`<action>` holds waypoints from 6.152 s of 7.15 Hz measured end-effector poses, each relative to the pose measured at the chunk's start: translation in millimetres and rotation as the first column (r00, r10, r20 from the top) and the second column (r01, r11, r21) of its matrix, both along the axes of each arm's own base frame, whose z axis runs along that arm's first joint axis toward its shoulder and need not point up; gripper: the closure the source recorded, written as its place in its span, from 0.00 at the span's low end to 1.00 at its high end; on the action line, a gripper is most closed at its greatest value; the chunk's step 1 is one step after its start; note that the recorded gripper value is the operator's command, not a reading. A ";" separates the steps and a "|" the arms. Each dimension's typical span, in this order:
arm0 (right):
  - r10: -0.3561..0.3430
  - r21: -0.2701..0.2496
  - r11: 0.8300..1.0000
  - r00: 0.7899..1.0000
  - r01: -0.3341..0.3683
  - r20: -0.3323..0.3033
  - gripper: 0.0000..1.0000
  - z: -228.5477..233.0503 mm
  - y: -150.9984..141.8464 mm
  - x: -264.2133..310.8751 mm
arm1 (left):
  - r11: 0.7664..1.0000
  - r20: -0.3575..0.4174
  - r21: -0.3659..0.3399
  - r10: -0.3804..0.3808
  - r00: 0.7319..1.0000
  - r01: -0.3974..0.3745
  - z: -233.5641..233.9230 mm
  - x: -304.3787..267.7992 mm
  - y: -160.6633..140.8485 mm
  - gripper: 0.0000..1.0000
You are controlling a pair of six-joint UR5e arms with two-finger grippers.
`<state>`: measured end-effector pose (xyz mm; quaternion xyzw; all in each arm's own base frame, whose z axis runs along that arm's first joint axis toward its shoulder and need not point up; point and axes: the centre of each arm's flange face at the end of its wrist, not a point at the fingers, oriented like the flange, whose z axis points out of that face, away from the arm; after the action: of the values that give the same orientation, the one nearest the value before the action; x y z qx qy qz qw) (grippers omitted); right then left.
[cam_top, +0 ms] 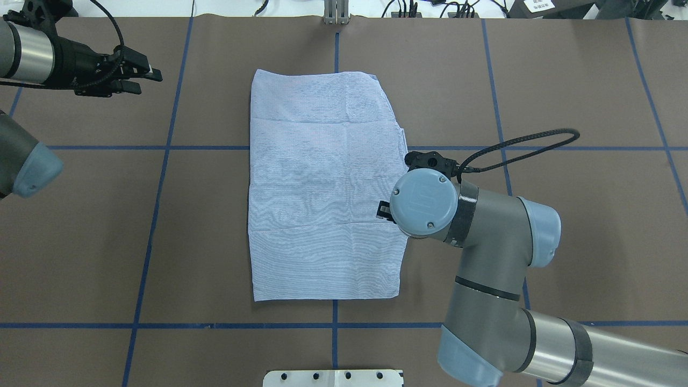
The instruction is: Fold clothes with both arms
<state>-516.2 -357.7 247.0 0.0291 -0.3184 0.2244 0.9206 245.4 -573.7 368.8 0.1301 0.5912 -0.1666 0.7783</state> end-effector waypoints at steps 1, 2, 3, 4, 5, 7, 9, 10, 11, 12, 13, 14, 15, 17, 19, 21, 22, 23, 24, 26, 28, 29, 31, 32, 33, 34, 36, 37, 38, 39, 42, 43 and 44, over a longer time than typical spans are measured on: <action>0.109 -0.084 0.991 0.992 -0.103 0.066 0.02 -4.7 13.7 -6.9 | 1.000 0.001 -0.001 0.000 1.000 0.000 0.6 -0.1 -0.1 0.34; 0.210 -0.172 0.967 0.972 -0.190 0.107 0.05 -6.7 30.2 -16.5 | 1.000 0.001 -0.001 0.000 1.000 0.000 0.9 -0.2 0.1 0.34; 0.304 -0.257 0.929 0.945 -0.267 0.119 0.08 -5.7 43.4 -23.9 | 1.000 0.001 -0.001 -0.001 1.000 0.001 1.3 -0.2 0.1 0.34; 0.388 -0.333 0.882 0.915 -0.333 0.112 0.13 -2.2 53.5 -28.9 | 1.000 0.001 -0.001 -0.001 1.000 0.001 1.5 -0.2 0.2 0.34; 0.456 -0.394 0.835 0.884 -0.385 0.102 0.14 3.1 59.8 -31.4 | 1.000 0.001 -0.001 -0.002 1.000 0.002 1.2 -0.4 0.3 0.34; 0.552 -0.490 0.756 0.825 -0.435 0.121 0.13 20.5 69.7 -32.4 | 1.000 0.001 0.000 -0.005 1.000 0.005 0.6 -0.9 0.2 0.34; 0.563 -0.510 0.746 0.815 -0.429 0.138 0.13 31.7 83.1 -38.6 | 1.000 0.000 0.003 -0.009 1.000 0.009 -1.0 -1.4 0.5 0.34; 0.558 -0.508 0.749 0.818 -0.425 0.139 0.14 34.0 89.4 -42.5 | 1.000 0.000 0.003 -0.010 1.000 0.010 -1.4 -1.5 0.5 0.34; 0.553 -0.504 0.753 0.822 -0.422 0.138 0.15 35.8 94.4 -46.1 | 1.000 -0.001 0.004 -0.011 1.000 0.011 -1.7 -1.6 0.5 0.34; 0.550 -0.501 0.756 0.824 -0.422 0.135 0.20 37.8 97.1 -48.8 | 1.000 -0.001 0.005 -0.011 1.000 0.011 -2.2 -1.9 0.4 0.34; 0.547 -0.496 0.758 0.826 -0.423 0.132 0.30 39.9 97.4 -51.0 | 1.000 -0.002 0.008 -0.012 1.000 0.012 -3.4 -3.0 0.6 0.34; 0.547 -0.492 0.760 0.827 -0.425 0.132 0.46 40.2 96.0 -52.1 | 1.000 -0.004 0.010 -0.014 1.000 0.014 -5.1 -4.3 1.1 0.34; 0.549 -0.490 0.760 0.825 -0.427 0.133 0.53 39.6 94.5 -52.3 | 1.000 -0.006 0.012 -0.014 1.000 0.014 -6.5 -5.0 1.7 0.34; 0.550 -0.486 0.761 0.825 -0.431 0.130 0.69 41.1 93.1 -53.6 | 1.000 -0.006 0.012 -0.015 1.000 0.015 -7.1 -5.9 1.9 0.34; 0.551 -0.484 0.761 0.824 -0.432 0.131 1.00 40.9 92.4 -54.9 | 1.000 -0.007 0.014 -0.016 1.000 0.016 -8.0 -6.9 2.0 0.34; 0.553 -0.486 0.760 0.823 -0.432 0.134 1.00 39.5 92.2 -55.5 | 1.000 -0.007 0.013 -0.016 1.000 0.016 -6.7 -8.4 3.8 0.34; 0.553 -0.488 0.760 0.822 -0.429 0.138 1.00 37.6 92.0 -55.1 | 1.000 -0.007 0.012 -0.016 1.000 0.016 -5.8 -9.2 4.8 0.32; 0.553 -0.490 0.761 0.820 -0.425 0.148 1.00 33.2 91.0 -53.3 | 1.000 -0.008 0.010 -0.018 1.000 0.018 -5.5 -9.9 5.8 0.30; 0.555 -0.493 0.761 0.816 -0.421 0.160 1.00 26.7 89.0 -49.4 | 1.000 -0.009 0.008 -0.020 1.000 0.020 -5.5 -10.4 6.4 0.28; 0.559 -0.494 0.758 0.814 -0.426 0.157 1.00 19.1 85.7 -37.8 | 0.999 -0.052 -0.042 -0.029 0.998 0.027 -16.0 -5.1 16.7 0.27; 0.560 -0.490 0.756 0.816 -0.433 0.143 1.00 17.8 85.8 -34.2 | 0.987 -0.144 -0.158 -0.024 0.989 0.001 -33.9 26.3 73.3 0.26; 0.561 -0.490 0.756 0.816 -0.435 0.140 1.00 18.5 85.4 -33.5 | 0.975 -0.176 -0.224 -0.031 0.984 -0.009 -39.2 61.6 106.4 0.26; 0.561 -0.488 0.755 0.817 -0.437 0.136 1.00 20.5 85.6 -33.0 | 0.926 -0.181 -0.378 -0.051 0.982 -0.022 -42.1 143.5 169.1 0.26; 0.561 -0.488 0.755 0.817 -0.437 0.136 1.00 20.8 85.7 -33.0 | 0.898 -0.173 -0.439 -0.057 0.983 -0.025 -43.9 180.1 204.8 0.26; 0.561 -0.488 0.755 0.817 -0.437 0.136 1.00 20.8 85.8 -33.0 | 0.874 -0.161 -0.486 -0.062 0.985 -0.024 -44.2 211.4 240.8 0.27; 0.561 -0.489 0.755 0.817 -0.437 0.137 1.00 20.2 85.6 -33.0 | 0.853 -0.146 -0.521 -0.063 0.987 -0.023 -42.6 234.4 270.0 0.27; 0.562 -0.489 0.755 0.816 -0.437 0.138 1.00 19.6 85.2 -32.1 | 0.839 -0.123 -0.544 -0.062 0.990 -0.015 -36.8 256.0 300.5 0.29; 0.562 -0.489 0.755 0.816 -0.436 0.139 1.00 19.5 85.4 -31.4 | 0.836 -0.116 -0.549 -0.055 0.992 -0.018 -33.9 262.0 309.7 0.32; 0.562 -0.489 0.755 0.816 -0.436 0.139 1.00 19.4 85.4 -31.1 | 0.830 -0.112 -0.558 -0.042 0.993 -0.028 -31.4 268.4 320.3 0.37; 0.562 -0.489 0.755 0.815 -0.437 0.140 1.00 19.4 85.1 -30.7 | 0.824 -0.111 -0.565 -0.037 0.993 -0.033 -29.9 272.8 328.3 0.50; 0.562 -0.489 0.755 0.816 -0.437 0.139 1.00 20.0 85.3 -30.6 | 0.826 -0.107 -0.564 -0.053 0.993 -0.017 -28.7 277.1 335.2 1.00; 0.562 -0.489 0.755 0.816 -0.438 0.137 1.00 20.5 85.3 -30.5 | 0.826 -0.109 -0.563 -0.056 0.992 -0.015 -30.1 276.1 335.1 1.00; 0.562 -0.488 0.754 0.816 -0.439 0.136 1.00 20.6 85.2 -30.3 | 0.827 -0.118 -0.562 -0.058 0.991 -0.018 -34.4 273.2 335.0 1.00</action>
<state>-546.5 -272.4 267.6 -0.1236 -0.3645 0.5316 0.7545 518.6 -238.7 334.4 -0.1093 0.5640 -0.3490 0.7403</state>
